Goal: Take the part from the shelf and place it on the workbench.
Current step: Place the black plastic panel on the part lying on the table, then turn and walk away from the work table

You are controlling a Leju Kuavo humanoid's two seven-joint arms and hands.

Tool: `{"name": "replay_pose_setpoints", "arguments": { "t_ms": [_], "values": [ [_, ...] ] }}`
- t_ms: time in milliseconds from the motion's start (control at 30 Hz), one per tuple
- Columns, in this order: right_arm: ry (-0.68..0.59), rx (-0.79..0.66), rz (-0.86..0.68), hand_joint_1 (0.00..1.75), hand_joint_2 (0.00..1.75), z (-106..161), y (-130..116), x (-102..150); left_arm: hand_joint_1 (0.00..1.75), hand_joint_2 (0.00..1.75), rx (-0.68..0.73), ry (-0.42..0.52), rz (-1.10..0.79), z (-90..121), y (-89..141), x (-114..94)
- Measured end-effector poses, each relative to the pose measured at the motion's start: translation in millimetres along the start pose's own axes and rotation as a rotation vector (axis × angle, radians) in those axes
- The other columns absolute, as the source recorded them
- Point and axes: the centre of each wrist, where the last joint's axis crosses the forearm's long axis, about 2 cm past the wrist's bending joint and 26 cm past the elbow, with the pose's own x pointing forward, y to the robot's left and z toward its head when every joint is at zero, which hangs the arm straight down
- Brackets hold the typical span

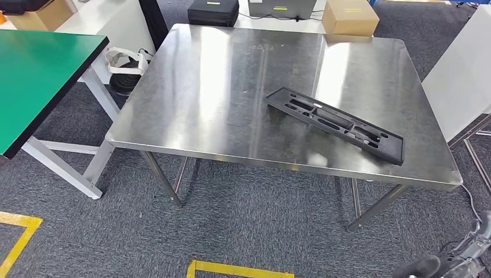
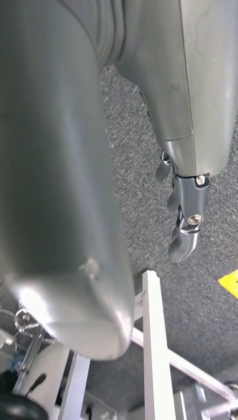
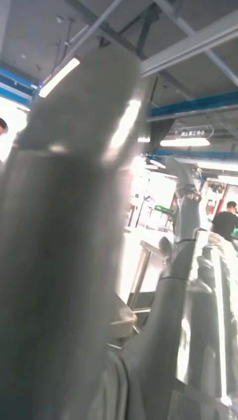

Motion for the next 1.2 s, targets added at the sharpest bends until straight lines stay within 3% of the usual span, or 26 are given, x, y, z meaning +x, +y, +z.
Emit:
{"name": "replay_pose_setpoints", "arguments": {
  "t_ms": [533,1200],
  "values": [
    [0.034,0.014,0.009,0.00,0.00,6.2,-3.4,-6.5,0.00,0.00,-0.009,-0.022,0.003,-8.9,-7.1,5.4],
    [0.080,0.067,0.064,0.00,0.00,15.8,-17.6,-16.4,0.00,0.00,-0.067,-0.008,-0.028,-5.8,-23.6,3.5]
  ]
}}
